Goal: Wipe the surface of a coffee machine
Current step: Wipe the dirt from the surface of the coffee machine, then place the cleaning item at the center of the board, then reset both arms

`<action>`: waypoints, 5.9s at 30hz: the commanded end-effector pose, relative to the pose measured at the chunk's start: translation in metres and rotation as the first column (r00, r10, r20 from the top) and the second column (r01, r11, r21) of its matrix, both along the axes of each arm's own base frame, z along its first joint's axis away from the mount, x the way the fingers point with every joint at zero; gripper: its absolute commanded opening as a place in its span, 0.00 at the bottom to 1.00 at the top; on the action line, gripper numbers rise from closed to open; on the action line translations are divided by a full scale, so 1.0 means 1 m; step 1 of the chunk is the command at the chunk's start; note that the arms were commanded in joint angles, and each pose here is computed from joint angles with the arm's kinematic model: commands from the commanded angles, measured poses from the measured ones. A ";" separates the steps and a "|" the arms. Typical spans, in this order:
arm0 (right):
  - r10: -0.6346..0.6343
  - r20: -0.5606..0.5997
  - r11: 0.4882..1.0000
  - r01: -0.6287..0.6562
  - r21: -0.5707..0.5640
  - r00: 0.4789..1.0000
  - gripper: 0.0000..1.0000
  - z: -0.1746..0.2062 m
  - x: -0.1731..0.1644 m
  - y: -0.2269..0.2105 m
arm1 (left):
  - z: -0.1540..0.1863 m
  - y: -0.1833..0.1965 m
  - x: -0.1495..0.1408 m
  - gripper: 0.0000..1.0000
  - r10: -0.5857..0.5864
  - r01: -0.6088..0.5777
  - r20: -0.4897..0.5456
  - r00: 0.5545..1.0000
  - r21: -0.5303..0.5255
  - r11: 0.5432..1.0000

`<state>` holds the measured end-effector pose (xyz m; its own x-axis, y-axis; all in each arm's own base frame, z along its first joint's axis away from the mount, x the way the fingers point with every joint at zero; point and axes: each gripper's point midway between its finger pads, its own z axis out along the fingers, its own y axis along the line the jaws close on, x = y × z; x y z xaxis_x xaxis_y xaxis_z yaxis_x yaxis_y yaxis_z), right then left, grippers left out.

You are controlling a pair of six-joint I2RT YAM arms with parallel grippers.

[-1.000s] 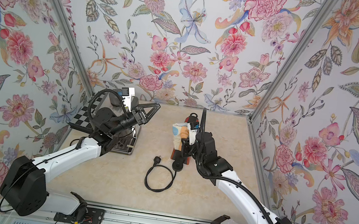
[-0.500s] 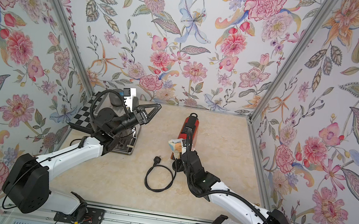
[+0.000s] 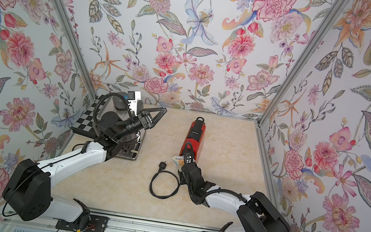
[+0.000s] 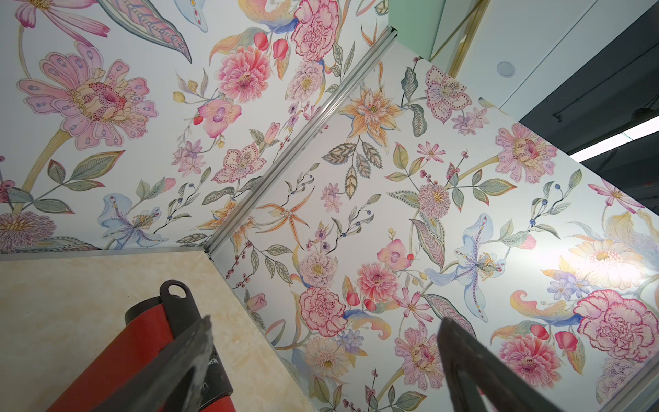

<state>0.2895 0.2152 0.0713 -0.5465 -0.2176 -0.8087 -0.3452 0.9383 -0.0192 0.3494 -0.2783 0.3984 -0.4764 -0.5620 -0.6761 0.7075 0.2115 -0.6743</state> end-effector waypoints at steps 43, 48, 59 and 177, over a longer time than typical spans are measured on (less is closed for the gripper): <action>-0.120 0.022 0.991 0.119 0.057 0.993 0.00 0.020 0.001 -0.035 | 0.032 0.009 -0.013 0.99 0.138 -0.162 0.122 0.983 0.219 0.962; -0.039 -0.009 0.997 0.039 0.063 0.999 0.00 0.042 -0.020 -0.027 | 0.038 0.016 -0.017 0.99 0.179 -0.211 0.144 0.973 0.255 0.944; 0.465 -0.227 0.878 -0.415 0.237 0.855 0.00 0.062 -0.123 0.076 | 0.041 0.051 -0.018 0.99 0.331 -0.361 0.149 0.932 0.309 0.880; -0.357 0.435 0.930 0.360 0.078 0.826 1.00 0.042 0.091 -0.213 | -0.248 0.322 0.004 0.99 0.742 -0.789 0.622 0.250 0.575 -0.216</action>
<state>0.3801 -0.0001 0.0838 -0.3443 -0.0563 -0.9372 0.0566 0.9951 -0.0805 0.3426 0.0630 0.1403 -0.1309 0.1586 -0.9786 -0.4562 0.8668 0.2015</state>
